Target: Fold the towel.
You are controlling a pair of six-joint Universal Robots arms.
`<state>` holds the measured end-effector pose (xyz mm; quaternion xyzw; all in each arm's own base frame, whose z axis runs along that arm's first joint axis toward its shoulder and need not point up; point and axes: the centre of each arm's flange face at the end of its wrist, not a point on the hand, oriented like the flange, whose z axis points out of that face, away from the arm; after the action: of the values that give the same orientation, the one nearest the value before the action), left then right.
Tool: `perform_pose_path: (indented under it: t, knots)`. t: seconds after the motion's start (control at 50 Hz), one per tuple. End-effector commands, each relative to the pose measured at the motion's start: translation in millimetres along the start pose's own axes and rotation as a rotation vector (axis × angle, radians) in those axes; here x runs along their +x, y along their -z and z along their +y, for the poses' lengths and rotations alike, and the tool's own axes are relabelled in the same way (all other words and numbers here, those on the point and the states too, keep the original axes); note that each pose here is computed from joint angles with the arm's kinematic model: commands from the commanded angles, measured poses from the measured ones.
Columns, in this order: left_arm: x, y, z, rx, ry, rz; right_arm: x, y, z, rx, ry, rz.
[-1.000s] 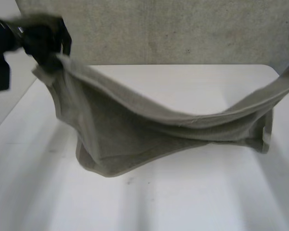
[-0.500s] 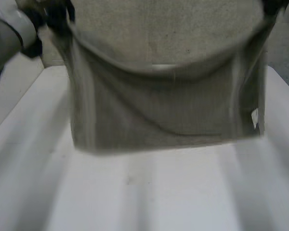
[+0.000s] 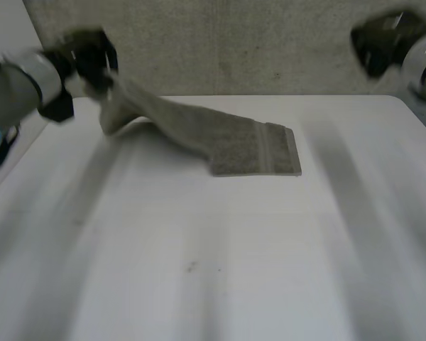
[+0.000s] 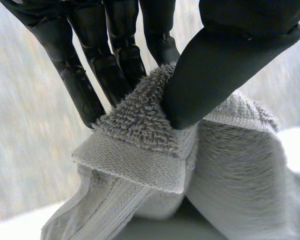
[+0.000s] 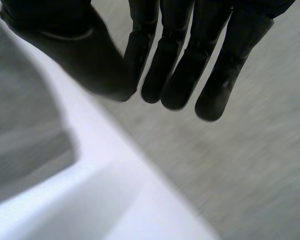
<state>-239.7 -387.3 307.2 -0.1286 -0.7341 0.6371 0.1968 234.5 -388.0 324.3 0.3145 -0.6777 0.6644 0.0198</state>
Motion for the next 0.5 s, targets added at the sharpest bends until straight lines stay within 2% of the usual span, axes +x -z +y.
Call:
perform_pose_path:
  t: [0.02,0.08,0.12,0.2,0.34,0.4,0.5]
  knots:
    - [-3,7,59,-0.172,-0.086,0.012,-48,4,81,-0.216,-0.002,-0.140]
    - [0,12,56,-0.175,-0.121,0.015,-60,7,99,-0.235,-0.046,-0.148]
    - [5,19,43,-0.144,-0.136,0.018,-67,12,109,-0.235,-0.132,-0.137]
    - [20,28,22,-0.086,-0.159,0.045,-73,19,109,-0.215,-0.244,-0.124]
    - [55,63,-42,0.061,-0.197,0.095,-105,43,73,-0.091,-0.436,-0.170]
    - [59,72,-56,0.086,-0.197,0.097,-111,46,66,-0.074,-0.469,-0.183]
    - [78,98,-99,0.174,-0.163,0.133,-150,60,38,-0.013,-0.569,-0.275]
